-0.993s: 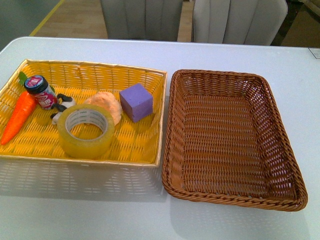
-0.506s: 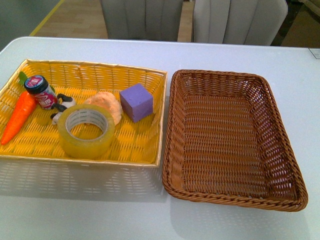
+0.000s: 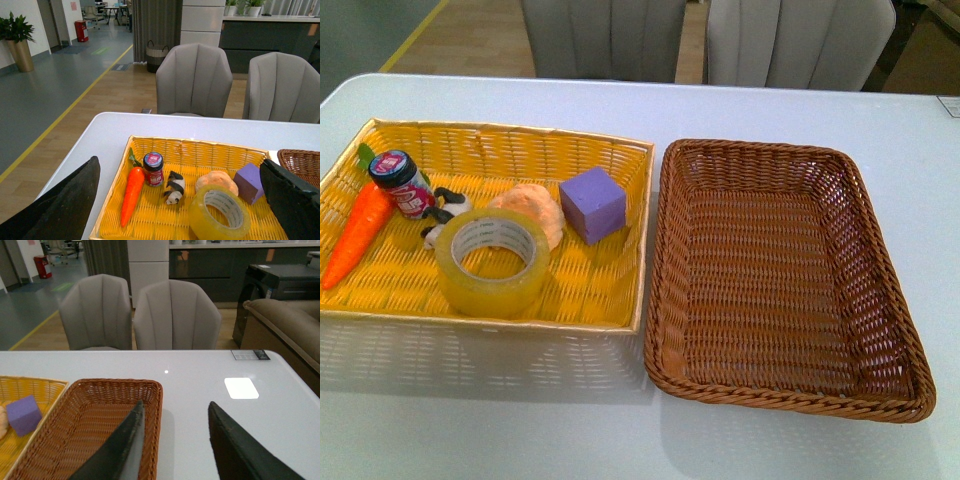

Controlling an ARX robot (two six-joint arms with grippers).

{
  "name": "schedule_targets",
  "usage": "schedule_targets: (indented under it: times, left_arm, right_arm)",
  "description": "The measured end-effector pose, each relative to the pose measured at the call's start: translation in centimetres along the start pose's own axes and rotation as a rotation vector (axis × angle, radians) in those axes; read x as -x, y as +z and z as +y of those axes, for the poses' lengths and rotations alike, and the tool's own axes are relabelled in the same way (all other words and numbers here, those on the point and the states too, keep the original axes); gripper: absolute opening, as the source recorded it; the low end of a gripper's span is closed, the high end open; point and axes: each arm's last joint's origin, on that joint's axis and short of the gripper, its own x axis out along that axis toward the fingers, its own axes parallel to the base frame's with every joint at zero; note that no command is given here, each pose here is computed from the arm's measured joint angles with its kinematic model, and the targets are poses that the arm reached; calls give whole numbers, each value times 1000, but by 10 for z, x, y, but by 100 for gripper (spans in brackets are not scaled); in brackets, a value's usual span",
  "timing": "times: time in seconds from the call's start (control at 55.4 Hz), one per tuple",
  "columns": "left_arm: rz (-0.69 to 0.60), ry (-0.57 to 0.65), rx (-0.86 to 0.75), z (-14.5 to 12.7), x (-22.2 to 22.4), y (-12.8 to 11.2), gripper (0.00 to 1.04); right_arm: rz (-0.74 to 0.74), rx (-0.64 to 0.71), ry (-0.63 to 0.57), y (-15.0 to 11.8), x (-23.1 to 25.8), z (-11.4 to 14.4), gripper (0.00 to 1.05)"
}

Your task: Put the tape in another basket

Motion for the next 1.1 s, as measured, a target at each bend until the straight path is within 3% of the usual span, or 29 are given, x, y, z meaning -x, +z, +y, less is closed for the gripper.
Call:
schedule_targets:
  times: [0.271, 0.451, 0.488, 0.524, 0.614, 0.849, 1.102]
  left_arm:
    - [0, 0, 0, 0, 0, 0, 96]
    - [0, -1, 0, 0, 0, 0, 96]
    - [134, -103, 71, 0, 0, -1, 96]
    - [385, -221, 238, -1, -6, 2, 96]
    - [512, -283, 370, -3, -28, 5, 96]
    - [555, -239, 338, -10, -97, -7, 96]
    - [740, -146, 250, -23, -164, -66, 96]
  right_arm:
    - [0, 0, 0, 0, 0, 0, 96]
    - [0, 0, 0, 0, 0, 0, 96]
    - [0, 0, -1, 0, 0, 0, 96]
    - [0, 0, 3, 0, 0, 0, 96]
    - [0, 0, 3, 0, 0, 0, 96]
    - [0, 0, 1, 0, 0, 0, 96]
    - [0, 0, 1, 0, 0, 0, 96]
